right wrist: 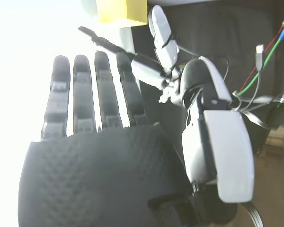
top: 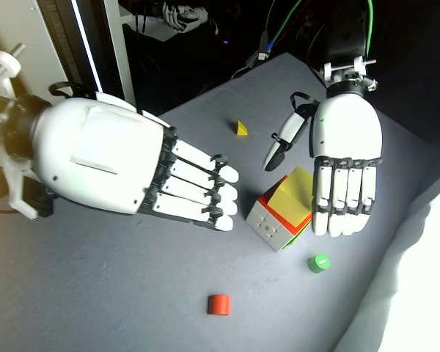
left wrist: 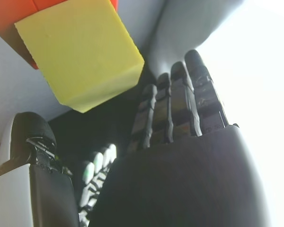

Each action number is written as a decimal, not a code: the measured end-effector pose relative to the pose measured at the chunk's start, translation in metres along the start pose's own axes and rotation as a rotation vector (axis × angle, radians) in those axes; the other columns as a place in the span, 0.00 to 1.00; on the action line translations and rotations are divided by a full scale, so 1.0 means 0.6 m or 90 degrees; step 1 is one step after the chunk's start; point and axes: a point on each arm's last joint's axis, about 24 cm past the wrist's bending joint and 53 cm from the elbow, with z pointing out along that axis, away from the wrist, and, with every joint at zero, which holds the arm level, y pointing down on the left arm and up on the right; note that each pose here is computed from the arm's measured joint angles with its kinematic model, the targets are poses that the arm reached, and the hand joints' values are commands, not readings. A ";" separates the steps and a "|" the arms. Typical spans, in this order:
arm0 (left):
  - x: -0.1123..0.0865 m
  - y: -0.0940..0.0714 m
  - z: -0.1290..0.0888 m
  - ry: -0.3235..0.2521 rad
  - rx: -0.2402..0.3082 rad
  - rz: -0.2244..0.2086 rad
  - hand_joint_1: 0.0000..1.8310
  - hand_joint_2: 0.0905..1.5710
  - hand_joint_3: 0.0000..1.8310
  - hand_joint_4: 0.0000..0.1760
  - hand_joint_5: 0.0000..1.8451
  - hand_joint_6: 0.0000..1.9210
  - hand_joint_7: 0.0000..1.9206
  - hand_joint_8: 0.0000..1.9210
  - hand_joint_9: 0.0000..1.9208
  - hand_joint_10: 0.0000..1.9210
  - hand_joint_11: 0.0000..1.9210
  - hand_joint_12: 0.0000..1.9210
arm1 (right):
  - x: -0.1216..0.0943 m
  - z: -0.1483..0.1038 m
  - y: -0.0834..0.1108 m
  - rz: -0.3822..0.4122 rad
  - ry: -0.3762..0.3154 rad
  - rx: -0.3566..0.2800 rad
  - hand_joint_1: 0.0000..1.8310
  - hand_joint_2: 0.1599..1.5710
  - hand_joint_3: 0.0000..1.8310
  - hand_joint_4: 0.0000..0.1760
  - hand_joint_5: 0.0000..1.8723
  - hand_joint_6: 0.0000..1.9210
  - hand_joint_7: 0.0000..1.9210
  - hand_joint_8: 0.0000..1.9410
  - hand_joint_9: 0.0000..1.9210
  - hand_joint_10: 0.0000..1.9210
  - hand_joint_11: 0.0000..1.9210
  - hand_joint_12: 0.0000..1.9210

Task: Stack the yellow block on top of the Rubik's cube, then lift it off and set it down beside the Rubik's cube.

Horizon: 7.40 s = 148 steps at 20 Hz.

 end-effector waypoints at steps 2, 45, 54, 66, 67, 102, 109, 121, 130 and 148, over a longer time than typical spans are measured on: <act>-0.014 0.020 -0.015 -0.018 -0.018 -0.003 0.18 0.66 0.00 0.00 0.02 0.00 0.04 0.00 0.06 0.00 0.00 0.26 | -0.007 0.012 0.002 0.003 -0.014 -0.008 0.08 0.79 0.00 0.00 0.11 0.00 0.11 0.00 0.08 0.00 0.00 0.20; 0.219 -0.072 -0.301 0.106 0.114 0.078 0.09 0.66 0.00 0.00 0.00 0.00 0.02 0.00 0.03 0.00 0.00 0.14 | 0.050 0.266 0.013 0.406 0.034 0.037 0.63 0.61 0.00 0.00 0.00 0.00 0.00 0.00 0.00 0.00 0.00 0.20; 0.220 -0.111 -0.304 0.106 0.167 0.083 0.09 0.68 0.01 0.00 0.00 0.00 0.01 0.00 0.02 0.00 0.00 0.11 | 0.058 0.286 -0.003 0.427 0.006 0.022 0.63 0.63 0.00 0.00 0.01 0.00 0.01 0.00 0.01 0.00 0.00 0.22; 0.233 -0.128 -0.293 0.137 0.196 0.066 0.12 0.67 0.00 0.00 0.02 0.00 0.04 0.00 0.05 0.00 0.00 0.16 | 0.084 0.295 -0.011 0.442 0.014 0.020 0.65 0.62 0.00 0.00 0.01 0.00 0.00 0.00 0.00 0.00 0.00 0.20; 0.233 -0.128 -0.293 0.137 0.197 0.067 0.12 0.67 0.00 0.00 0.02 0.00 0.04 0.00 0.05 0.00 0.00 0.16 | 0.085 0.295 -0.013 0.441 0.014 0.022 0.65 0.62 0.00 0.00 0.01 0.00 0.00 0.00 0.00 0.00 0.00 0.20; 0.217 -0.134 -0.287 0.124 0.201 0.070 0.10 0.70 0.00 0.00 0.01 0.00 0.04 0.00 0.05 0.00 0.00 0.16 | -0.008 0.216 -0.035 0.338 -0.042 0.002 0.65 0.73 0.00 0.00 0.41 0.62 0.47 0.66 0.35 0.65 0.16 0.89; 0.216 -0.135 -0.287 0.123 0.202 0.069 0.11 0.71 0.00 0.00 0.01 0.00 0.04 0.00 0.05 0.00 0.00 0.16 | -0.018 0.145 -0.031 0.331 -0.042 0.010 0.66 0.72 0.00 0.00 0.42 0.61 0.49 0.63 0.37 0.64 0.17 0.89; 0.218 -0.137 -0.288 0.128 0.205 0.069 0.11 0.71 0.00 0.00 0.01 0.00 0.04 0.00 0.04 0.00 0.00 0.15 | 0.102 0.063 -0.122 0.361 -0.004 0.031 0.66 0.71 0.00 0.00 0.45 0.57 0.49 0.63 0.38 0.66 0.19 0.89; 0.217 -0.137 -0.288 0.128 0.204 0.062 0.11 0.71 0.00 0.00 0.03 0.00 0.05 0.00 0.06 0.00 0.00 0.16 | 0.155 0.085 -0.123 0.353 0.005 0.005 0.65 0.72 0.00 0.00 0.45 0.59 0.47 0.65 0.37 0.66 0.18 0.90; 0.218 -0.136 -0.288 0.130 0.204 0.065 0.11 0.74 0.00 0.00 0.00 0.00 0.02 0.00 0.03 0.00 0.00 0.11 | 0.225 0.119 -0.154 0.381 0.015 0.034 0.66 0.71 0.00 0.00 0.45 0.58 0.49 0.62 0.39 0.66 0.18 0.90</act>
